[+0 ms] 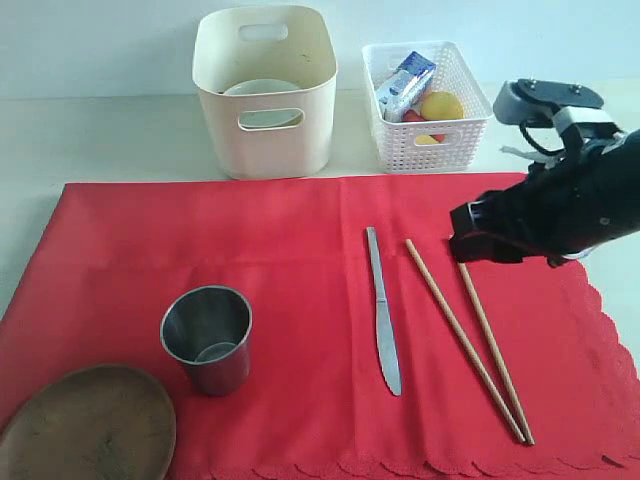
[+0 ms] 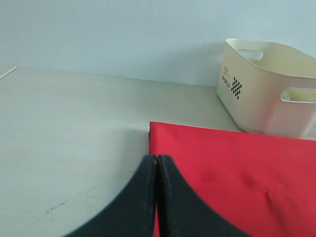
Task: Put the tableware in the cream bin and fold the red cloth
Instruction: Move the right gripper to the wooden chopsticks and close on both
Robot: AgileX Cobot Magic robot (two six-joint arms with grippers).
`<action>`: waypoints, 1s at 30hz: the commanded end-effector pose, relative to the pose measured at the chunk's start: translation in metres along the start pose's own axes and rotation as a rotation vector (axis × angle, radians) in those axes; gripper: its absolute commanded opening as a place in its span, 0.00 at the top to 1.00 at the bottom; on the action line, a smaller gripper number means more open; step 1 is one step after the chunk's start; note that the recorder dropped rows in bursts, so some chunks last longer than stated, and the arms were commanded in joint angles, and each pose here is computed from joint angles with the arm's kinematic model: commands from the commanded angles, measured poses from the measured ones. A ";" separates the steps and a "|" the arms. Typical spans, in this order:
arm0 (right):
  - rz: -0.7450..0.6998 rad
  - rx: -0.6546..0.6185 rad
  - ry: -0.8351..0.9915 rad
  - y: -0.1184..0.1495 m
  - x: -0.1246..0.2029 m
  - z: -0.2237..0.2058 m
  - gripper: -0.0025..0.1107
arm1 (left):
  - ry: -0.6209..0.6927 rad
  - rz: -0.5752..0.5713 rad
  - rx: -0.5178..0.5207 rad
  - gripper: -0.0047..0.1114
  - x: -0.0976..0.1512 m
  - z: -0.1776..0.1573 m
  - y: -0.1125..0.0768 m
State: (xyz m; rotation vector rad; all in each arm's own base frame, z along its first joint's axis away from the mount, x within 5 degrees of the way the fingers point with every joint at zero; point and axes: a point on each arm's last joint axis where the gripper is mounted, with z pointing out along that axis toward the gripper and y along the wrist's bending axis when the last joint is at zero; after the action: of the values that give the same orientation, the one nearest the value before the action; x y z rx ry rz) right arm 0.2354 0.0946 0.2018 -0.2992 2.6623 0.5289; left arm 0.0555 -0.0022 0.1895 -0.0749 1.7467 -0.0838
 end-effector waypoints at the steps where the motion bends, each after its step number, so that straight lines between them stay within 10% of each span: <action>1: 0.018 0.008 0.092 -0.003 0.007 0.011 0.49 | -0.012 0.008 0.005 0.94 -0.001 0.000 0.000; 30: -0.055 0.251 0.260 -0.020 0.028 0.093 0.48 | -0.012 0.008 0.005 0.94 -0.001 0.000 0.000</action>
State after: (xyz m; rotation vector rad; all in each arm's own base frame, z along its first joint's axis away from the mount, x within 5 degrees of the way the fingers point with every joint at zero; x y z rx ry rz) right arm 0.2480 0.1106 0.1131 -0.3641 2.9109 0.1577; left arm 0.0555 -0.0022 0.1895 -0.0749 1.7467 -0.0838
